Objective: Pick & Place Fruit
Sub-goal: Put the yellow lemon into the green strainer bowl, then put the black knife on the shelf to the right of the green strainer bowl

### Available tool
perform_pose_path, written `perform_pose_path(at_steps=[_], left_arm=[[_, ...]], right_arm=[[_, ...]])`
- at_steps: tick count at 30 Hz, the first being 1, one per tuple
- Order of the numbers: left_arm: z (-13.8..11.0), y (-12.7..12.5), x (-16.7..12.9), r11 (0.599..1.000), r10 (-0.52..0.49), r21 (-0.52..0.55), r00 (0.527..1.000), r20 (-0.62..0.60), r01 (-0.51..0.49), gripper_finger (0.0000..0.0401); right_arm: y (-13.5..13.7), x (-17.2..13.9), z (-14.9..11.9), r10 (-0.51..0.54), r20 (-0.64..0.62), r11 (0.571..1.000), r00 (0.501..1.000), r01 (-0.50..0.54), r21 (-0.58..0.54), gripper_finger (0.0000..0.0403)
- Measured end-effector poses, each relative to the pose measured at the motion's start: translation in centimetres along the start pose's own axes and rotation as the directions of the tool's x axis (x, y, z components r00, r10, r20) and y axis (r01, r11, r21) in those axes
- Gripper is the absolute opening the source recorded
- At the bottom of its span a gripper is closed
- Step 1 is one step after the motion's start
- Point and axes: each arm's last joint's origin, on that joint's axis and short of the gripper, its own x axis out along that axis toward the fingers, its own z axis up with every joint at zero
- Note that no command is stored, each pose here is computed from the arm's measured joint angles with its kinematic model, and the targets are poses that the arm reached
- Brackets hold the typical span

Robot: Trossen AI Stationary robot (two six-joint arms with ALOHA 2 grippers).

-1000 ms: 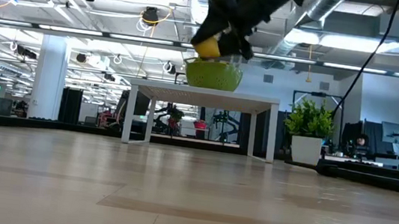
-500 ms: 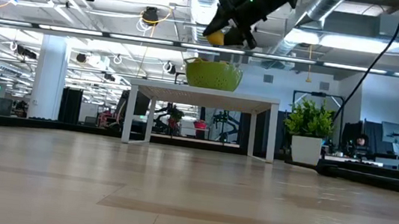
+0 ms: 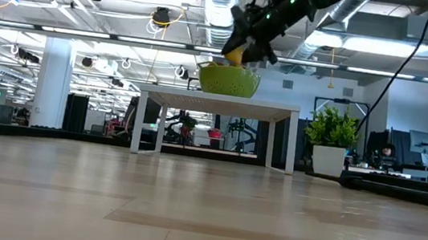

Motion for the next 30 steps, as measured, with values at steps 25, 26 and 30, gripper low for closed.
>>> perform_pose_path(at_steps=[25, 26, 30], left_arm=[[0.0, 0.0, 0.0, 1.0, 0.0, 0.0, 1.0, 0.002, 0.0, 0.0191], [0.0, 0.0, 0.0, 1.0, 0.0, 0.0, 1.0, 0.002, 0.0, 0.0191], [0.0, 0.0, 0.0, 1.0, 0.0, 0.0, 1.0, 0.002, 0.0, 0.0191]], right_arm=[[1.5, 0.1, 0.6, 0.072, 0.012, 0.996, 0.997, -0.071, -0.052, 0.0267], [2.0, -0.3, 1.0, 0.085, 0.026, 0.994, 0.996, -0.083, -0.07, 0.0268], [4.3, -2.5, 2.8, 0.124, 0.005, 0.98, 0.992, -0.122, -0.154, 0.0268]])
